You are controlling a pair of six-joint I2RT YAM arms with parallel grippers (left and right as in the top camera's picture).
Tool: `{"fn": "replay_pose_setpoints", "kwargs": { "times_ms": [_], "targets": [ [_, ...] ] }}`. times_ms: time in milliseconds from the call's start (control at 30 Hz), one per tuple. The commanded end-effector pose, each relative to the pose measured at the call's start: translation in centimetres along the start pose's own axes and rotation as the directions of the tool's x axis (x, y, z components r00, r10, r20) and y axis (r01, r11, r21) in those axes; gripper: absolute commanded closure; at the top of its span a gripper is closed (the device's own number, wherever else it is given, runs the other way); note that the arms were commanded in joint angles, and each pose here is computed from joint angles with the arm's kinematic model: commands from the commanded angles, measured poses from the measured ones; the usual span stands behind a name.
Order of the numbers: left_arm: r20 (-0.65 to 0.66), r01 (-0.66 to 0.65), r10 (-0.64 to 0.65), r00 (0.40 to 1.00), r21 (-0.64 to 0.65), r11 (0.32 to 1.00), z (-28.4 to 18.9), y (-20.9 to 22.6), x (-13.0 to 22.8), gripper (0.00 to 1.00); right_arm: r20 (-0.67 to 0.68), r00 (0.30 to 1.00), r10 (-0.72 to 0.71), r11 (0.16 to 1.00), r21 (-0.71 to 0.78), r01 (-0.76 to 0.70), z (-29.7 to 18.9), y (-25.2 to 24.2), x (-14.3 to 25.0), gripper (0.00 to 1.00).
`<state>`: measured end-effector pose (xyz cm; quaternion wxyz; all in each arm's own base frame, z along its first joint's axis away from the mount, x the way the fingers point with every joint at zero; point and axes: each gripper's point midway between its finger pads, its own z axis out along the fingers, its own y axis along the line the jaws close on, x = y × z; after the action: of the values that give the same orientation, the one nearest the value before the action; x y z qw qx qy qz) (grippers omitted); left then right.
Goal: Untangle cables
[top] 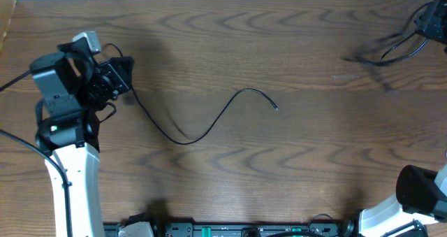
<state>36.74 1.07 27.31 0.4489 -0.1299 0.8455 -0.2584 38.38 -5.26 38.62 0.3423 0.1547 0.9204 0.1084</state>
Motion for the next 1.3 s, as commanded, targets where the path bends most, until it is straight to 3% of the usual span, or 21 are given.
{"fn": "replay_pose_setpoints", "kwargs": {
  "times_ms": [0, 300, 700, 900, 1000, 1267],
  "targets": [
    [-0.021, -0.010, 0.011, 1.000, 0.052, 0.999, 0.2, -1.8, 0.5, 0.92, 0.024, 0.999, -0.026, 0.999, -0.023, 0.026, -0.8, 0.7, -0.2, 0.99],
    [-0.081, -0.035, 0.045, 0.996, 0.128, 0.991, 1.2, -5.2, 2.5, 0.92, 0.104, 0.994, -0.022, 0.992, 0.129, 0.009, -1.2, -2.4, -2.1, 0.99],
    [-0.144, -0.065, 0.097, 0.985, 0.214, 0.975, 1.9, -8.9, 4.9, 0.92, 0.258, 0.949, 0.182, 0.886, 0.374, -0.272, -4.7, -14.2, -3.9, 0.99],
    [-0.166, -0.078, 0.121, 0.979, 0.245, 0.966, 2.1, -10.2, 5.9, 0.92, 0.325, 0.889, 0.323, 0.809, 0.392, -0.438, -6.4, -20.0, -3.4, 0.99],
    [-0.176, -0.087, 0.136, 0.975, 0.264, 0.961, 2.1, -11.0, 6.4, 0.92, 0.324, 0.870, 0.372, 0.814, 0.336, -0.474, -6.1, -21.6, -3.5, 0.99],
    [-0.205, -0.106, 0.191, 0.960, 0.368, 0.924, 1.8, -14.0, 8.1, 0.91, 0.280, 0.829, 0.484, 0.737, 0.381, -0.558, -3.1, -27.8, -2.1, 0.99]
  ]
}}
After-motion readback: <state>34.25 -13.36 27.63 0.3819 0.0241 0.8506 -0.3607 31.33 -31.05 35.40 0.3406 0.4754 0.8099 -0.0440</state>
